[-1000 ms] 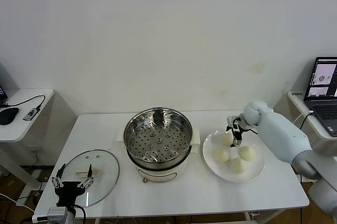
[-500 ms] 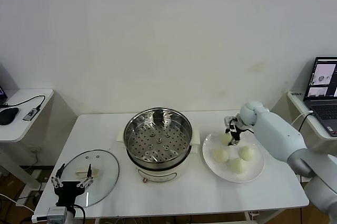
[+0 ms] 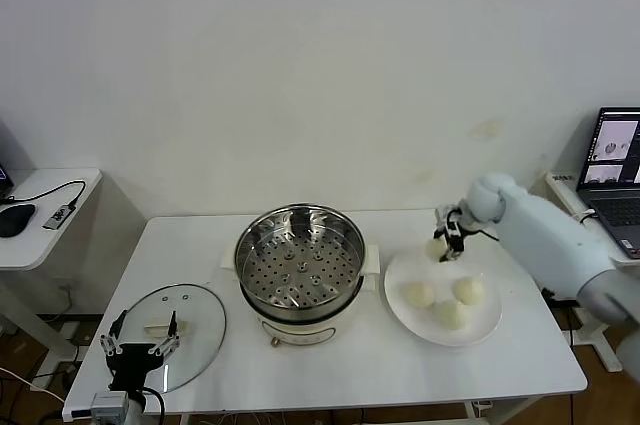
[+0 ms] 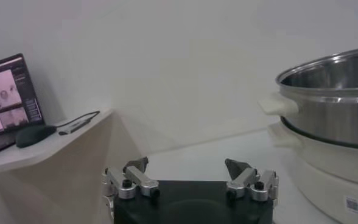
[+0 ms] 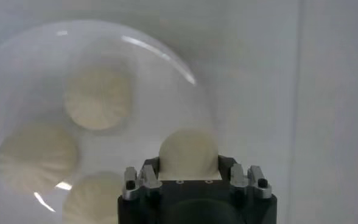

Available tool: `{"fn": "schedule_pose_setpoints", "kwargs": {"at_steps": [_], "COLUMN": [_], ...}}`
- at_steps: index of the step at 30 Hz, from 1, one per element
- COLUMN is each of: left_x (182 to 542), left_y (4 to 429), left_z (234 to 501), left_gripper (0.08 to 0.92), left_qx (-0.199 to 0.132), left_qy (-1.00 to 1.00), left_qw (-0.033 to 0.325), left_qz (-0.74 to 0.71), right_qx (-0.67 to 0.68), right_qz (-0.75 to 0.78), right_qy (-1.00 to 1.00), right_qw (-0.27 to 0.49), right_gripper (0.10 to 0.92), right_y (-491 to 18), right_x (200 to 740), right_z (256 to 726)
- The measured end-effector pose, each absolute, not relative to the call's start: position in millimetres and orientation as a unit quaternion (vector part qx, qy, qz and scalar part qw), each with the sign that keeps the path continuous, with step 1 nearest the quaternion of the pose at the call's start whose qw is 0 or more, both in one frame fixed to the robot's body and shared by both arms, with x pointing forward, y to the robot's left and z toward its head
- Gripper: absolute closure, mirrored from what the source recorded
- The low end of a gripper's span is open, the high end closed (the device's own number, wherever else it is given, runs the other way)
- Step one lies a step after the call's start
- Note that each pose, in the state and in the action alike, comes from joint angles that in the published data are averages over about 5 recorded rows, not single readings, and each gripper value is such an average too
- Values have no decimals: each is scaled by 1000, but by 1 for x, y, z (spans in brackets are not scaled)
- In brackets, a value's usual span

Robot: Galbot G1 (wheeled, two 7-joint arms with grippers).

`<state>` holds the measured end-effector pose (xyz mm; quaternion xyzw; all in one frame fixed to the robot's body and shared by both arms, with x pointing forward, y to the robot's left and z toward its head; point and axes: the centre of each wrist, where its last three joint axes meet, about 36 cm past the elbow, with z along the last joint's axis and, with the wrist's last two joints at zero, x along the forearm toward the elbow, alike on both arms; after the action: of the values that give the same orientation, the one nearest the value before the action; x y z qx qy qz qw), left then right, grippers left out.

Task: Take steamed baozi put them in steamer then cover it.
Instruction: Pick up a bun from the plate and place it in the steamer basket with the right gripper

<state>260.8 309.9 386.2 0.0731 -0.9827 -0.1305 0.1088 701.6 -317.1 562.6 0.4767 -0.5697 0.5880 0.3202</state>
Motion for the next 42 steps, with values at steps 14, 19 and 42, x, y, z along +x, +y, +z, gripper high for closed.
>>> {"fn": "schedule_pose_setpoints", "kwargs": {"at_steps": [14,19,42], "left_x": [260,262,261], "left_y": [312,314,313], "left_z": [382,383,379], "left_gripper": [177,177,177], "left_qx": [62,60,59], "left_qy": [-987,-989,-990], "left_qw": [107,102,97], "left_qz": [-99,-94,-82], "right_qx": [543,580,642], "right_qz": [614,630,719], "right_qy": [-542,-497,-266], "right_qw": [186,139,-3], "right_gripper": [428,426,418], "right_y": [-215,-163,-36], "right_x": [705,704,704], "right_z": [661,659,597]}}
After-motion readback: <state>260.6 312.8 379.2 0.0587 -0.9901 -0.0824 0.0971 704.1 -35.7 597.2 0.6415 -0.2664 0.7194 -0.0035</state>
